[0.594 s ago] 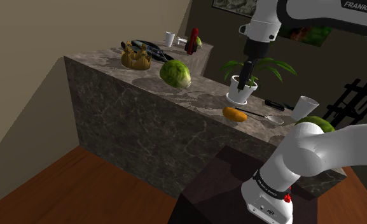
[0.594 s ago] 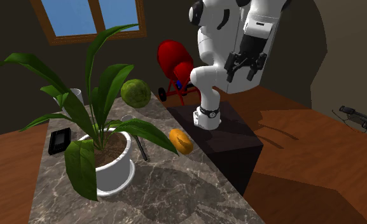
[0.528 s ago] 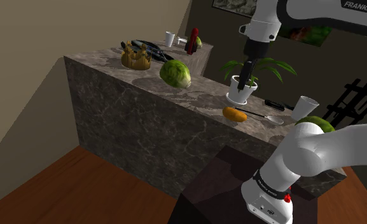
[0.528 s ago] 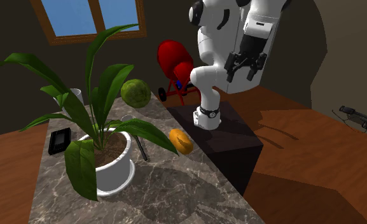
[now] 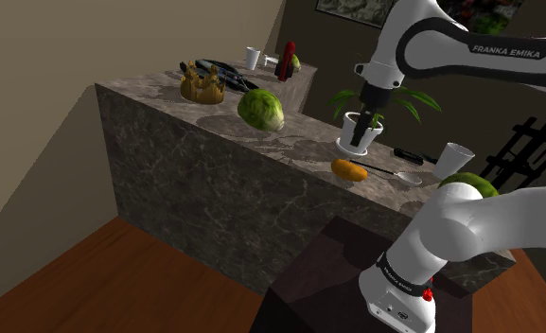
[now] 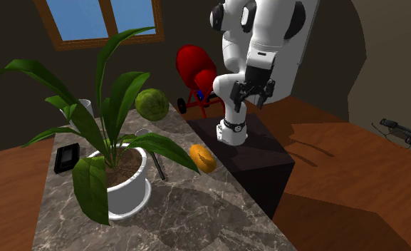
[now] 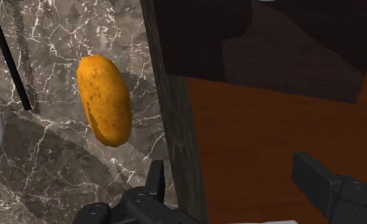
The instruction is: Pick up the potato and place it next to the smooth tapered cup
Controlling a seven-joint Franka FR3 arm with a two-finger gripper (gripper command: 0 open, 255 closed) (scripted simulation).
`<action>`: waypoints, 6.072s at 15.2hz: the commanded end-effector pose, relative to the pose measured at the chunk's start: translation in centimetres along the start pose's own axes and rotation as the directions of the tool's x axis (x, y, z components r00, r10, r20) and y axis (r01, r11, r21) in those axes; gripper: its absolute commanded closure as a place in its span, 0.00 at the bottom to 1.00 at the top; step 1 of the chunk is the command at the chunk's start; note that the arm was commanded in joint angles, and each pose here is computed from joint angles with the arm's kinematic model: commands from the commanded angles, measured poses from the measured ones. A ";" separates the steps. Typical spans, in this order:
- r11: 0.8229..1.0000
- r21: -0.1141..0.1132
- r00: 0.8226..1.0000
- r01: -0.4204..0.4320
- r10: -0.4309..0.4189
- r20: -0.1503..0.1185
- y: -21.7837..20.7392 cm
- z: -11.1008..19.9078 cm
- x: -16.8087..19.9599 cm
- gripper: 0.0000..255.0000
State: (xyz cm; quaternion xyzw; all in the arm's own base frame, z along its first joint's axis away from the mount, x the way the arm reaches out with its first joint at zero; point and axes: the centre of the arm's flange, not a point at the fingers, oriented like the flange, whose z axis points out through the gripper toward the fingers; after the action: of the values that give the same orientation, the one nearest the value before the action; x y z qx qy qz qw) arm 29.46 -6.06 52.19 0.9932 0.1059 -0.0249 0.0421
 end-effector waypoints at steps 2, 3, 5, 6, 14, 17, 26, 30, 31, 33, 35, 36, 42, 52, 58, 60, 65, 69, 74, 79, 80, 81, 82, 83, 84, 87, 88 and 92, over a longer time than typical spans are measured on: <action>1.000 0.003 1.000 0.019 -0.019 -0.021 2.9 3.1 -0.5 0.00; 1.000 0.005 0.999 0.025 -0.025 -0.028 3.8 4.1 -0.5 0.00; 0.999 0.007 0.999 0.036 -0.036 -0.041 5.6 6.0 -0.6 0.00; 0.999 0.008 0.998 0.042 -0.041 -0.047 6.5 7.0 -0.7 0.00; 0.996 0.017 0.991 0.087 -0.085 -0.100 13.7 14.9 -0.5 0.00; 0.995 0.018 0.990 0.095 -0.093 -0.109 15.0 16.9 -0.3 0.00; 0.995 0.018 0.990 0.095 -0.093 -0.109 14.9 20.4 0.1 0.00; 0.995 0.018 0.990 0.095 -0.093 -0.109 14.9 20.4 0.1 0.00; 0.995 0.018 0.990 0.095 -0.093 -0.109 14.9 20.3 0.1 0.00; 0.995 0.018 0.990 0.095 -0.093 -0.109 14.9 20.3 0.1 1.00; 0.995 0.018 0.990 0.095 -0.093 -0.109 14.9 20.3 0.1 1.00; 0.995 0.018 0.990 0.095 -0.093 -0.109 14.9 20.3 0.1 1.00; 0.995 0.018 0.990 0.095 -0.093 -0.109 14.9 19.8 0.0 1.00; 0.995 0.018 0.990 0.095 -0.093 -0.109 15.3 14.6 -0.3 1.00; 0.995 0.018 0.990 0.095 -0.093 -0.109 15.6 11.4 -0.5 1.00; 0.995 0.018 0.990 0.095 -0.093 -0.109 15.7 10.4 -0.5 1.00; 0.995 0.018 0.990 0.095 -0.093 -0.109 15.9 7.7 -0.7 1.00; 0.995 0.018 0.990 0.095 -0.093 -0.109 16.0 5.6 -0.8 1.00; 0.995 0.018 0.990 0.095 -0.093 -0.109 16.3 3.0 -1.0 1.00; 0.995 0.018 0.990 0.095 -0.093 -0.109 16.5 0.4 -1.1 1.00; 0.995 0.018 0.990 0.095 -0.093 -0.109 16.5 -0.1 -1.1 1.00; 0.995 0.018 0.990 0.095 -0.093 -0.109 16.5 -0.7 -1.2 1.00; 0.995 0.018 0.990 0.095 -0.093 -0.109 16.6 -1.2 -1.2 1.00; 0.995 0.018 0.990 0.095 -0.093 -0.109 16.6 -1.7 -1.2 1.00; 0.995 0.018 0.990 0.095 -0.093 -0.109 16.7 -2.2 -1.3 1.00; 0.995 0.018 0.990 0.095 -0.093 -0.109 18.3 -2.3 -3.4 1.00; 0.995 0.018 0.990 0.095 -0.093 -0.109 19.1 -2.2 -4.4 1.00; 0.995 0.018 0.990 0.095 -0.093 -0.109 22.3 -1.7 -8.5 1.00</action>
State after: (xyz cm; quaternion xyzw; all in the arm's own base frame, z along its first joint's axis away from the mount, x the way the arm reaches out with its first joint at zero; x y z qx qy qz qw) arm 26.97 -28.44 55.99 0.9875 0.1537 0.0258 0.0236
